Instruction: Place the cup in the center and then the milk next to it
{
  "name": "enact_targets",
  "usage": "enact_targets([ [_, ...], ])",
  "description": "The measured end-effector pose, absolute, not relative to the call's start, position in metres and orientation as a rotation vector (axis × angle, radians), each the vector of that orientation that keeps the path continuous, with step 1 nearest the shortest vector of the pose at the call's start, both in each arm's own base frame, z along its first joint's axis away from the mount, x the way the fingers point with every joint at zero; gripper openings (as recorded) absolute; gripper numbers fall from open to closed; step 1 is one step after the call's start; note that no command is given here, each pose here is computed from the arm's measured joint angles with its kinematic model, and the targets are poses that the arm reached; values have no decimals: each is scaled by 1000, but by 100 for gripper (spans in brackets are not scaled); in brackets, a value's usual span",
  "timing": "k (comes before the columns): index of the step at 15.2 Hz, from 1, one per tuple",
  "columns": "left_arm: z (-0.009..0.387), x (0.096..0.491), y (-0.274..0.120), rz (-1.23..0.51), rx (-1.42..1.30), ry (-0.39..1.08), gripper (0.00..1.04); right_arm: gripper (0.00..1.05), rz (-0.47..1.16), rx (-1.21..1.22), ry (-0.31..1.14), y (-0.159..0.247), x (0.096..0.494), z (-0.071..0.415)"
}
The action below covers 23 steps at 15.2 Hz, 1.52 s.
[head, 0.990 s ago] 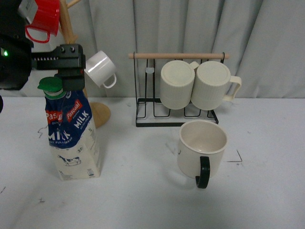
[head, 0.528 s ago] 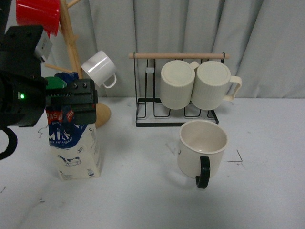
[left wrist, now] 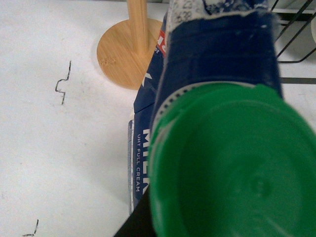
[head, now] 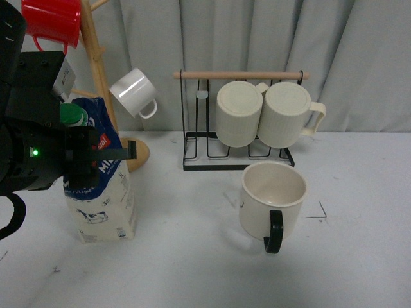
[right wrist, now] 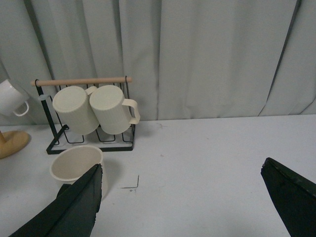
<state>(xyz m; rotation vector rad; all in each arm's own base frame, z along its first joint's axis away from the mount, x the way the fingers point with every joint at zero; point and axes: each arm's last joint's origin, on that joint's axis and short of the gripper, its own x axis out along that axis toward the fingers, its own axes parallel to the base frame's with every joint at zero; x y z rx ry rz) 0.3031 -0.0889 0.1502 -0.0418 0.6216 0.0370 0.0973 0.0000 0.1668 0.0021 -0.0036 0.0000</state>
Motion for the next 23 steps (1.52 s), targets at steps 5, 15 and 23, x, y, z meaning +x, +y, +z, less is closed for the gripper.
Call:
enact_targets([
  [5, 165, 293, -99, 19, -8, 637, 2, 98, 0, 2, -4, 0, 97, 167],
  [15, 190, 296, -191, -173, 71, 542, 2, 98, 0, 2, -4, 0, 97, 167],
  [23, 174, 297, -203, -157, 69, 559, 2, 98, 0, 2, -4, 0, 97, 167],
])
